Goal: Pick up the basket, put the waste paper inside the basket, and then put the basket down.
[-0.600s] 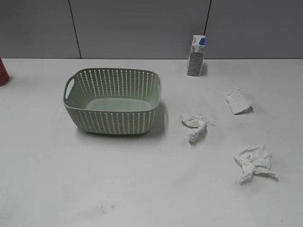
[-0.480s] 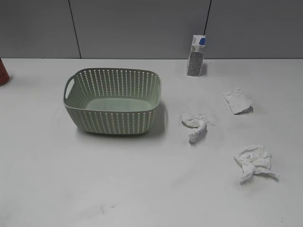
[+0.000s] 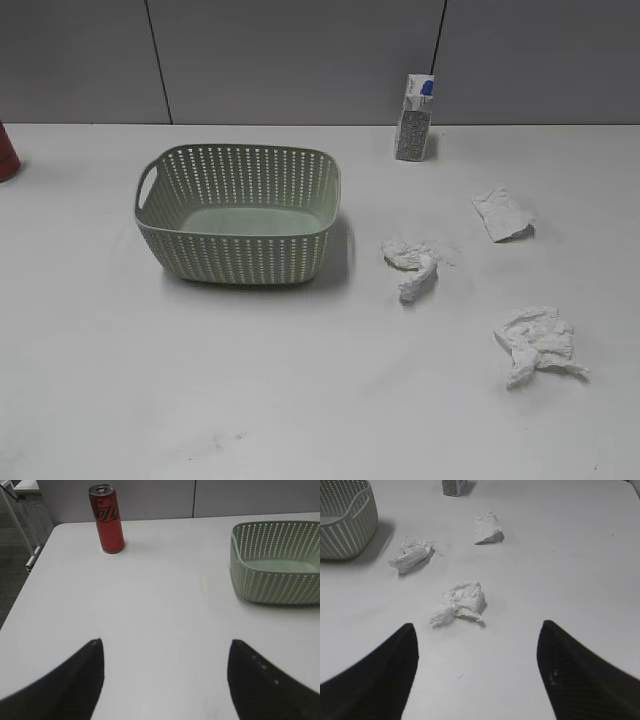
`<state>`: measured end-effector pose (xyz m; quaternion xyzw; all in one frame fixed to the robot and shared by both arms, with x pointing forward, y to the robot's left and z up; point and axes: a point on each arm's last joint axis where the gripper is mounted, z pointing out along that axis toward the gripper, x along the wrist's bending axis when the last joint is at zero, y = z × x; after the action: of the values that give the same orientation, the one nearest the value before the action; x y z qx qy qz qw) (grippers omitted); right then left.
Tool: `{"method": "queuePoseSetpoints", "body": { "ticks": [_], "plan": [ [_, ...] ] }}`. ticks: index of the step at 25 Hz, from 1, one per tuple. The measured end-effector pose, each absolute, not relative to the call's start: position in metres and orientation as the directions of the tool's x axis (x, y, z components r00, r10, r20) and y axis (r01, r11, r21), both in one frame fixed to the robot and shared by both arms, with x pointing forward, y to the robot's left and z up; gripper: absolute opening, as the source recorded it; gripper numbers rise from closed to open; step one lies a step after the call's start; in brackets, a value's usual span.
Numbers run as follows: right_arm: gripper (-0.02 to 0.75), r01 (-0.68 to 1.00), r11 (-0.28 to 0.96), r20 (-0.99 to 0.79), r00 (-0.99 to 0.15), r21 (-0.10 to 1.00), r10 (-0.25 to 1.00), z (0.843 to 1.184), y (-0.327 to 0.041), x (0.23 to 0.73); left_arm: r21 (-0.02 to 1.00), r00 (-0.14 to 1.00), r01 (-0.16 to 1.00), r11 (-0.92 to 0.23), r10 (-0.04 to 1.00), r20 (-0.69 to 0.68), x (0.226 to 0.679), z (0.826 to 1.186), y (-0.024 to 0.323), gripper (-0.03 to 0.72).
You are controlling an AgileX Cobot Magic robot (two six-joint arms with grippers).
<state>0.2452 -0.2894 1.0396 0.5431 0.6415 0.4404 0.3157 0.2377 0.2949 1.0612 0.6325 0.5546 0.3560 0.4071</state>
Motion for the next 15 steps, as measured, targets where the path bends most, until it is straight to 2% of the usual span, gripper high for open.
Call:
{"method": "queuePoseSetpoints", "body": {
  "ticks": [6,10,15],
  "plan": [
    [0.59,0.419,0.022,0.074,-0.211,0.908,0.975,1.04,-0.289,0.245,0.912,0.126,0.409,-0.028,0.992,-0.026,0.276,1.077,0.292,0.584],
    [0.59,0.419,0.022,0.074,-0.211,0.908,0.975,1.04,-0.289,0.245,0.896,0.138,0.444,0.0,0.988,-0.069,0.314,1.079,0.288,0.584],
    [0.59,0.419,0.022,0.074,-0.211,0.908,0.975,1.04,-0.289,0.245,0.852,0.161,0.523,-0.029,0.985,-0.066,0.364,1.079,0.283,0.584]
  ]
}}
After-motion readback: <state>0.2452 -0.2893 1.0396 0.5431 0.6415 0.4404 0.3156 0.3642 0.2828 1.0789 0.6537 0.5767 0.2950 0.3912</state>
